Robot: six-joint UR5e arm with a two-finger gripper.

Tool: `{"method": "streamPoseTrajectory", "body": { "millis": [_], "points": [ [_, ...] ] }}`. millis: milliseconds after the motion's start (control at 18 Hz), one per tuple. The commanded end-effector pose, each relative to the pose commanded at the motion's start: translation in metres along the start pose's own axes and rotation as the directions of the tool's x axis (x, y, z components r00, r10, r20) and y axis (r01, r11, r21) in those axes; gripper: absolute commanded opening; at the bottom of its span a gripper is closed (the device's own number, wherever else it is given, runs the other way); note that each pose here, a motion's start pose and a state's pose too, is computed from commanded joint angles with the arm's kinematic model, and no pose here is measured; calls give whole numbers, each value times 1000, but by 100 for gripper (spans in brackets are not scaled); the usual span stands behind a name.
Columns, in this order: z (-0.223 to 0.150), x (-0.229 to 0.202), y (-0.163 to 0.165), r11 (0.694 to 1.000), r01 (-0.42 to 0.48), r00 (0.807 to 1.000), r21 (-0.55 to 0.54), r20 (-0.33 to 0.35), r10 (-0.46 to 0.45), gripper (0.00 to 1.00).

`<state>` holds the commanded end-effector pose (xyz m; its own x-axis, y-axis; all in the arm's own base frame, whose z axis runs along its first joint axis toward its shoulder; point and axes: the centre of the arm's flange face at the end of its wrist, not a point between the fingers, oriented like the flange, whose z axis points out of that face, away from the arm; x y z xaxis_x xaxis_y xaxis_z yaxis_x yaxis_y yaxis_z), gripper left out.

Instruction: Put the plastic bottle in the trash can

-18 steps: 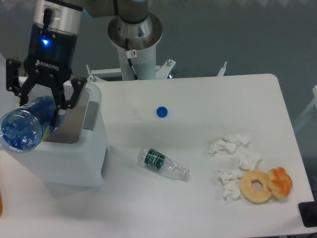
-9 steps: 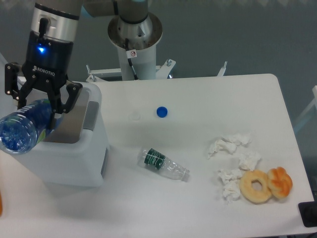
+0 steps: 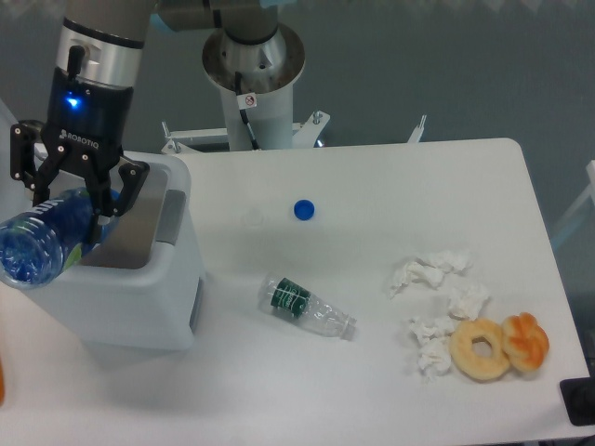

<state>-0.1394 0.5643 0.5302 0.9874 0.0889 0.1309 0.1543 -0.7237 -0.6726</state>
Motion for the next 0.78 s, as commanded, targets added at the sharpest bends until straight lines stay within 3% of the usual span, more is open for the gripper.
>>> {"method": "streamPoseTrajectory", "body": {
  "millis": [111,778],
  "points": [
    [0,1,0,1000,-14,1000,0,-1,14,100],
    [-22,-9,-10,999,-41,999,32,31,40,100]
  ]
}}
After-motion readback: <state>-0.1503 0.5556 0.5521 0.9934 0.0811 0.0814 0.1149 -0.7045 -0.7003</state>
